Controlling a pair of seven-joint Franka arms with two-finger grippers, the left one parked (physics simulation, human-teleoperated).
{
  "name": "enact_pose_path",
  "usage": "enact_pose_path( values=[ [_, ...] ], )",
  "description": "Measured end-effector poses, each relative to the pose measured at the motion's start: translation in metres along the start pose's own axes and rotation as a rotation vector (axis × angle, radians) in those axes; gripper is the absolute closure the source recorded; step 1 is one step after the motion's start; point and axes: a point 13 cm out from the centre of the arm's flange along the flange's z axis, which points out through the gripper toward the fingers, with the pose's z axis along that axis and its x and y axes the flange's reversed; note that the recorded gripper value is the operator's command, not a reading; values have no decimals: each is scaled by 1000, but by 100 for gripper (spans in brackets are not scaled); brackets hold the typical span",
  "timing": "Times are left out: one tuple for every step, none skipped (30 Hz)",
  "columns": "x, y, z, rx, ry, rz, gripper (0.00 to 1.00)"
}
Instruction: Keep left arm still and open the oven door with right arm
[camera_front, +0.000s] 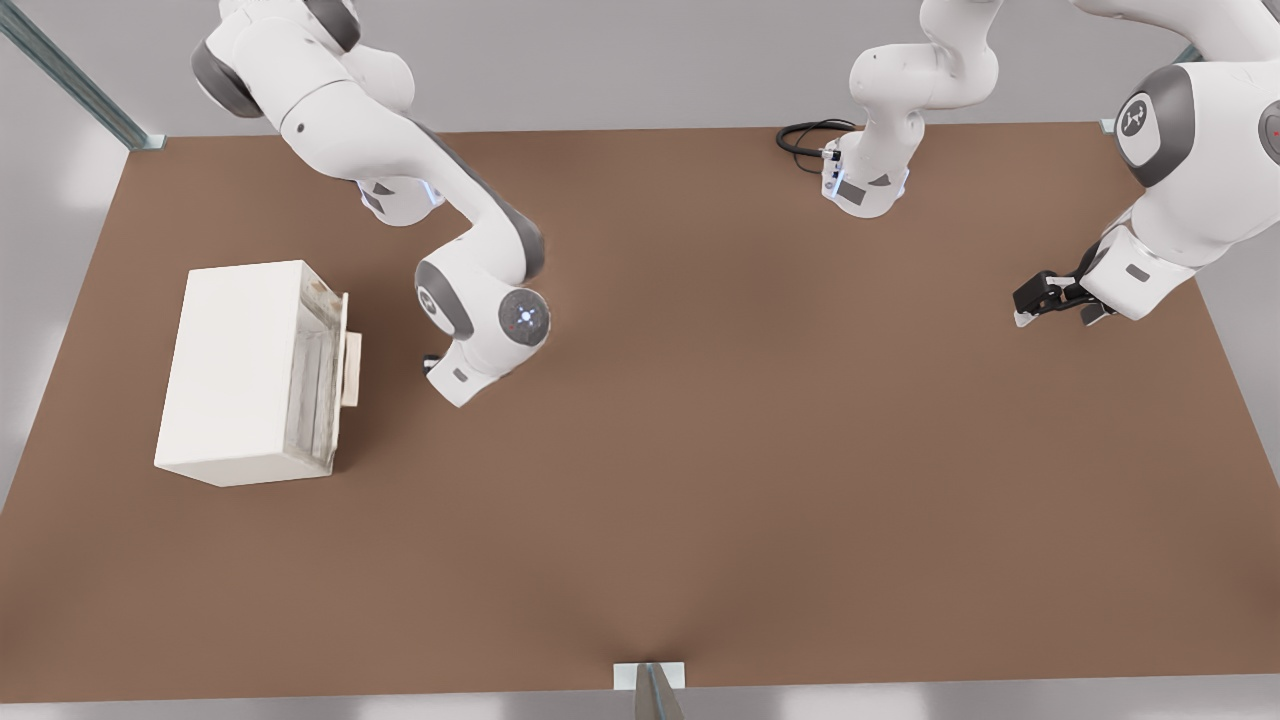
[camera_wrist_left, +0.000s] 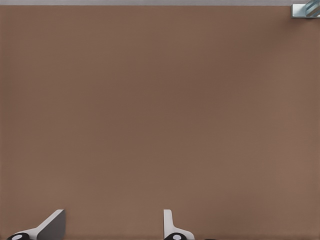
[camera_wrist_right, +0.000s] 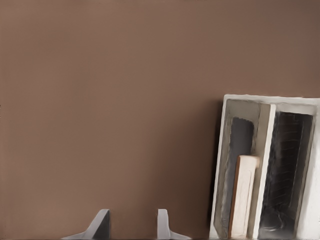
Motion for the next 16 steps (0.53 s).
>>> enact_pose_path(
  values=[
    [-18,-27,-15,-50,6,53,0],
    [-32,-59,-27,-99,18,105,0],
    [-40,-100,-37,-131,35,170,0],
    [-35,-148,-50,-149,43,245,0],
    [-24,-189,-65,-178,43,303,0],
    [-18,-221,-78,-218,39,341,0],
    [-15,-245,-87,-254,36,361,0],
    [-12,-256,-93,-280,36,358,0],
    [-10,-258,-97,-298,38,340,0],
    [-8,-256,-99,-310,41,315,0],
    [-6,-256,-100,-320,44,293,0],
    [-5,-256,-100,-327,48,273,0],
    [-4,-256,-98,-332,53,253,0],
    [-4,-256,-97,-336,56,234,0],
    [-3,-259,-95,-340,59,220,0],
    [-4,-262,-95,-344,58,209,0]
  ],
)
